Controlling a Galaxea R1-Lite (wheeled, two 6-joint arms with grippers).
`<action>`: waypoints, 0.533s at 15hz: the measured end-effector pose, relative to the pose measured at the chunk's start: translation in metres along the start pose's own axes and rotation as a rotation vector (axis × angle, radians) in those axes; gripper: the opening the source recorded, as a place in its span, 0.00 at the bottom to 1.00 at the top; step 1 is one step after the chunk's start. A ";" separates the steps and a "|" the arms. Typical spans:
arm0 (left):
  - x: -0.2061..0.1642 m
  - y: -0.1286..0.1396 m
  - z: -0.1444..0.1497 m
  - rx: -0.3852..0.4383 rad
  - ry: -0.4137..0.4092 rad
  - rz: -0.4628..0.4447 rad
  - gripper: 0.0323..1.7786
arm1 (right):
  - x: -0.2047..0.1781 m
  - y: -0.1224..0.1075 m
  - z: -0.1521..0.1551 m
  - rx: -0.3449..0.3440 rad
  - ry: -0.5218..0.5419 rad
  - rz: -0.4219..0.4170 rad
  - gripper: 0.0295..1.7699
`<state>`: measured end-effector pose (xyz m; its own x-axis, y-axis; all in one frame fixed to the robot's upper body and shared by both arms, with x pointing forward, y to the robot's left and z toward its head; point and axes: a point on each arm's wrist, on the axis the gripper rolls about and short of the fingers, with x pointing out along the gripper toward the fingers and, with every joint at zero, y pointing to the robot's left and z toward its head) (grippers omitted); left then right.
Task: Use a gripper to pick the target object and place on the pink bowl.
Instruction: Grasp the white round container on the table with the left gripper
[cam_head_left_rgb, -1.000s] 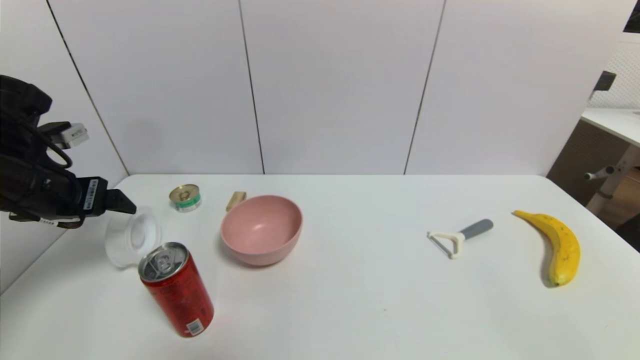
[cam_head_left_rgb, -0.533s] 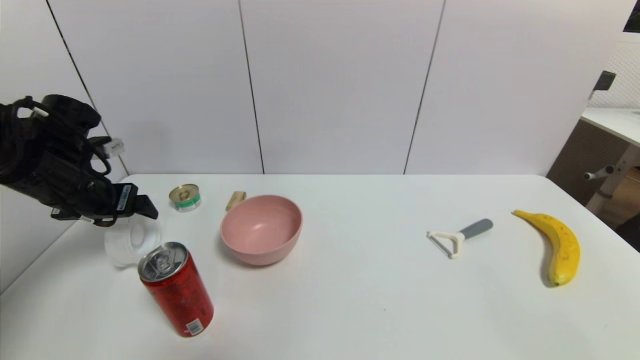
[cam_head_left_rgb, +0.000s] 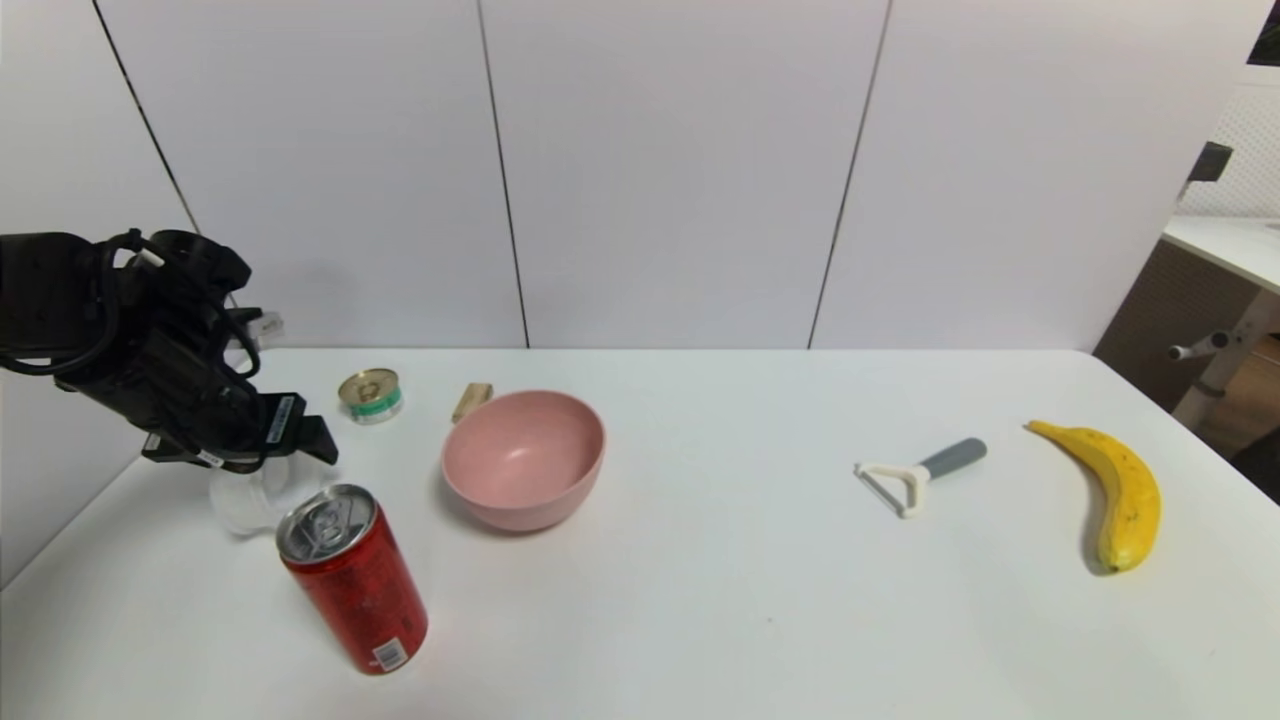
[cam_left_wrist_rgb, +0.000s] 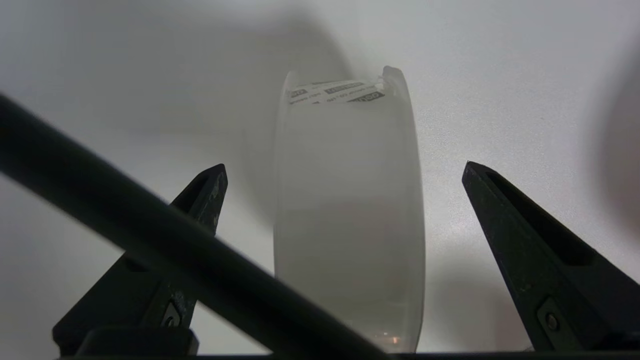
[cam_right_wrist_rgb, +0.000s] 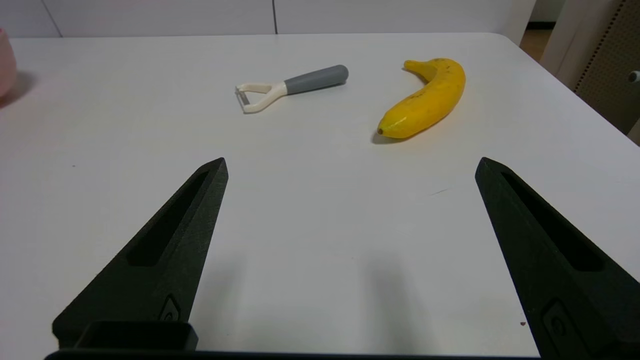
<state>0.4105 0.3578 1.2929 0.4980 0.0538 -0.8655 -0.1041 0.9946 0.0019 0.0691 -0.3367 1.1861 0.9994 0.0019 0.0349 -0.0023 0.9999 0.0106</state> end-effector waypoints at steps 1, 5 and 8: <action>0.001 0.000 0.000 0.001 0.003 0.000 0.95 | 0.000 0.000 0.000 0.000 0.000 0.000 0.97; 0.003 0.000 -0.001 0.002 0.012 0.000 0.69 | 0.000 0.000 0.000 0.000 0.000 0.000 0.97; 0.004 0.000 0.000 0.004 0.013 0.001 0.48 | 0.000 0.000 0.000 0.000 0.000 0.000 0.97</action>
<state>0.4123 0.3579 1.2888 0.4871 0.0538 -0.8717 -0.1008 0.9949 0.0051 0.0691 -0.3367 1.1860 0.9994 0.0019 0.0345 -0.0023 0.9999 0.0110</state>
